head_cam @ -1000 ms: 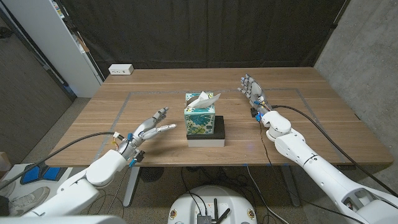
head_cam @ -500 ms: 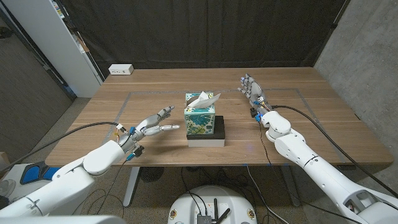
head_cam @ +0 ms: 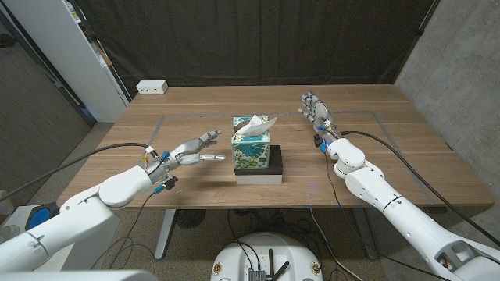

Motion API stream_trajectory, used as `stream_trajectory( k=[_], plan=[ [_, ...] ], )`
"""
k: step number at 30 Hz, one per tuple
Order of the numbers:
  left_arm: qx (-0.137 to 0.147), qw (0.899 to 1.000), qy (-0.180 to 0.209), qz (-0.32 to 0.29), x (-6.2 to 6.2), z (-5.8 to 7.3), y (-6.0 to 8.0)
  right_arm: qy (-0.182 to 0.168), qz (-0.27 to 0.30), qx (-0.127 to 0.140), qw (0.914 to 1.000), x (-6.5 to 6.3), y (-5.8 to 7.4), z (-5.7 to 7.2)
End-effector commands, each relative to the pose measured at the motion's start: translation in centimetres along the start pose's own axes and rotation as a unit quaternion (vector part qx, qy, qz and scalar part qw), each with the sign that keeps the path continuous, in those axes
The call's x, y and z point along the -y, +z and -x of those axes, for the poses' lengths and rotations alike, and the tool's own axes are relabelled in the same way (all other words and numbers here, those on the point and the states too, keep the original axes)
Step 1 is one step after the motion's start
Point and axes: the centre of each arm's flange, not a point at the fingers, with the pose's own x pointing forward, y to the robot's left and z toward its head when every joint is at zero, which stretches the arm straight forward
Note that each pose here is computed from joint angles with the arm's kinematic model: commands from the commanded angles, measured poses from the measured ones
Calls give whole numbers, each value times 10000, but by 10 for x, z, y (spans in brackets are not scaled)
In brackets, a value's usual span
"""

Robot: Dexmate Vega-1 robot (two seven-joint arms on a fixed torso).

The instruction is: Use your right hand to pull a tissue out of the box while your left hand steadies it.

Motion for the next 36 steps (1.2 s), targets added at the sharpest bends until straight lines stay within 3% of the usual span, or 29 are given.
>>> stream_trajectory(
  k=[1, 11, 23, 36],
  plan=[
    [94, 9989, -458, 49, -15, -14, -3, -10, 118, 12, 9999, -5, 9, 3],
    [194, 9937, -1095, 127, -24, -34, -1, -80, 168, 21, 9998, -5, 13, 8],
    [587, 9882, -1388, 286, -26, -54, 6, -151, 220, 32, 9996, -1, 16, 13],
    [915, 9844, -1401, 536, -22, -70, 6, -251, 215, 19, 9995, 4, 15, 20]
  ],
)
